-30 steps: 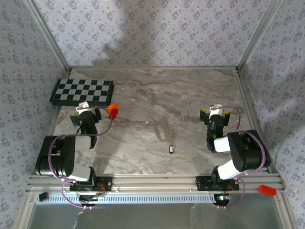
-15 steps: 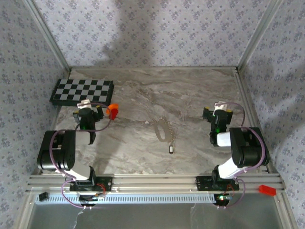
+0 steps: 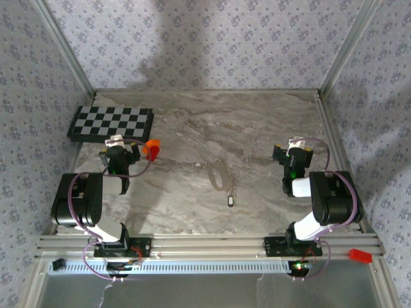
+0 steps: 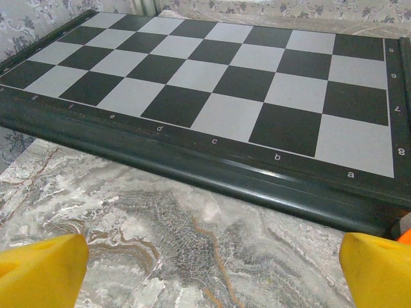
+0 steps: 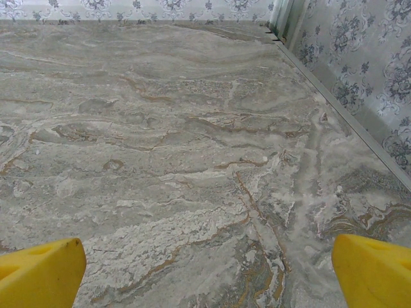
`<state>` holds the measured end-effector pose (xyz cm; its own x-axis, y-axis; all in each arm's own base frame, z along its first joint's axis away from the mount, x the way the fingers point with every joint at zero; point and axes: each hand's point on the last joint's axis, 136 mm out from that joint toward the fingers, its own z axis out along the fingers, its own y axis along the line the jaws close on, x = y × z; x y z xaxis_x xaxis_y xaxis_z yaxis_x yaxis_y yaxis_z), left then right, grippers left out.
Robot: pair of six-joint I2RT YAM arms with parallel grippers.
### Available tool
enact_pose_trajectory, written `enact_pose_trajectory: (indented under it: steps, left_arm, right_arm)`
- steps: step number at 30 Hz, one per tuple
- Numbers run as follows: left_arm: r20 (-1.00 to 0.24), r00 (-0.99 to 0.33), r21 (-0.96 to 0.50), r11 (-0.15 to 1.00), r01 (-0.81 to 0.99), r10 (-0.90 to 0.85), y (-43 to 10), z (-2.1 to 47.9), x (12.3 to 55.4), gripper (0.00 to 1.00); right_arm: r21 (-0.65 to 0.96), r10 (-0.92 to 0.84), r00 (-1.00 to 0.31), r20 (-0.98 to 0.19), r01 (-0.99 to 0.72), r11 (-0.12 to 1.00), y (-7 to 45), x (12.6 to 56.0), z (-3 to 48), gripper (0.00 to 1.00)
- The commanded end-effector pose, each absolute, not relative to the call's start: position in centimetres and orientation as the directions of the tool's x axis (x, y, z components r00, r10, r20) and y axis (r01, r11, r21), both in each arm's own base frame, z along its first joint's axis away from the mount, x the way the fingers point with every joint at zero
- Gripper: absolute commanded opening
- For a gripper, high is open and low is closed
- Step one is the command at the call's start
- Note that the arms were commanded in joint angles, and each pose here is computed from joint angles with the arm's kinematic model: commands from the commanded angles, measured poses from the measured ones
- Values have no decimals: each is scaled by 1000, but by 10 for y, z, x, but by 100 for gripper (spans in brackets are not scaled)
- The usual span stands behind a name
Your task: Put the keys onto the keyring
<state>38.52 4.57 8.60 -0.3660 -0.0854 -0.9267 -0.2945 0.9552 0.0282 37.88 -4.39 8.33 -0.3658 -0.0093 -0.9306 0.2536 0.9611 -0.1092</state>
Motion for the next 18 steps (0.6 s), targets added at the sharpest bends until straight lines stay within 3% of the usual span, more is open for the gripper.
enact_pose_trajectory:
  steps: [1, 18]
  left_arm:
    - [-938, -337, 20, 960, -280, -78, 43, 93, 388, 100]
    - [-938, -344, 45, 965, -259, -49, 37, 93, 391, 100]
  right_arm:
    - [-97, -3, -345, -938, 256, 962, -42, 384, 90, 100]
    - [-98, -3, -349, -937, 254, 962, -42, 384, 89, 100]
